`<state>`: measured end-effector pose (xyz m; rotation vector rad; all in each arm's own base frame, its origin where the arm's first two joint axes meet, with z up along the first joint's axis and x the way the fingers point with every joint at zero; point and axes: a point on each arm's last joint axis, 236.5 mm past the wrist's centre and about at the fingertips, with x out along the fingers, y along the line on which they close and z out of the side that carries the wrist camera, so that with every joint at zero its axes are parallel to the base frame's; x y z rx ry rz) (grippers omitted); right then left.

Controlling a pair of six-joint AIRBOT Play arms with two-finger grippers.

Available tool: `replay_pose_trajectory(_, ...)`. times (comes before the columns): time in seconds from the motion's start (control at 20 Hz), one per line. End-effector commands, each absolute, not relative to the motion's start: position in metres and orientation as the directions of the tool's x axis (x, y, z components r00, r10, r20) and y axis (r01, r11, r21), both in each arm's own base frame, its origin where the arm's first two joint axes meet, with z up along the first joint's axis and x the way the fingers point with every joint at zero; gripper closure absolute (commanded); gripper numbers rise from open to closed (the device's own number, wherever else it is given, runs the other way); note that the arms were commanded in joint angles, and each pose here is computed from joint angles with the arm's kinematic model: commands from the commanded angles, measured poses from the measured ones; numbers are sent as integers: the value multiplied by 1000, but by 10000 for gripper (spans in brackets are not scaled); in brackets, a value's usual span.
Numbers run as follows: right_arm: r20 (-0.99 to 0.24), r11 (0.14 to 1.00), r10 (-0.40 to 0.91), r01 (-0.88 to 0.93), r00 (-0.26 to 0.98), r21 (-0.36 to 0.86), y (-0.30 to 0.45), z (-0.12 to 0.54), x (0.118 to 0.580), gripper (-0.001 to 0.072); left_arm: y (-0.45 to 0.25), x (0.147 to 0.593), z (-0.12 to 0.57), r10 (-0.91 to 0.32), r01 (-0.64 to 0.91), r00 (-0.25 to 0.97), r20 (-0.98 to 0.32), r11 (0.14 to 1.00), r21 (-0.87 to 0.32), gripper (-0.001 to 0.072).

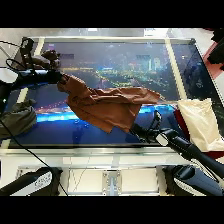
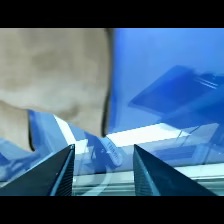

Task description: Fold the shirts.

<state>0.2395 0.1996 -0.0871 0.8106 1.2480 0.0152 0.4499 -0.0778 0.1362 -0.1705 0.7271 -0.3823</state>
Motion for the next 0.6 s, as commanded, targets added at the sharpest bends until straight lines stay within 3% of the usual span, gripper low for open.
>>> replay_pose_trajectory(0.0, -826, 684, 432, 465, 361, 561, 198, -94, 239, 307, -78, 450, 137, -397, 280, 684, -612, 918, -282, 694)
replay_pose_trajectory(0.15, -819, 663, 434, 483, 375, 572, 200, -97, 244, 308, -77, 450, 137, -396, 280, 685, -611, 918, -282, 694)
replay_pose_trajectory(0.25, -812, 654, 434, 484, 390, 581, 201, -97, 248, 348, -78, 450, 137, -397, 280, 685, -611, 918, -282, 694)
replay_pose_trajectory(0.55, -808, 633, 444, 503, 387, 589, 204, -101, 250, 348, -78, 450, 137, -397, 280, 685, -611, 918, -282, 694)
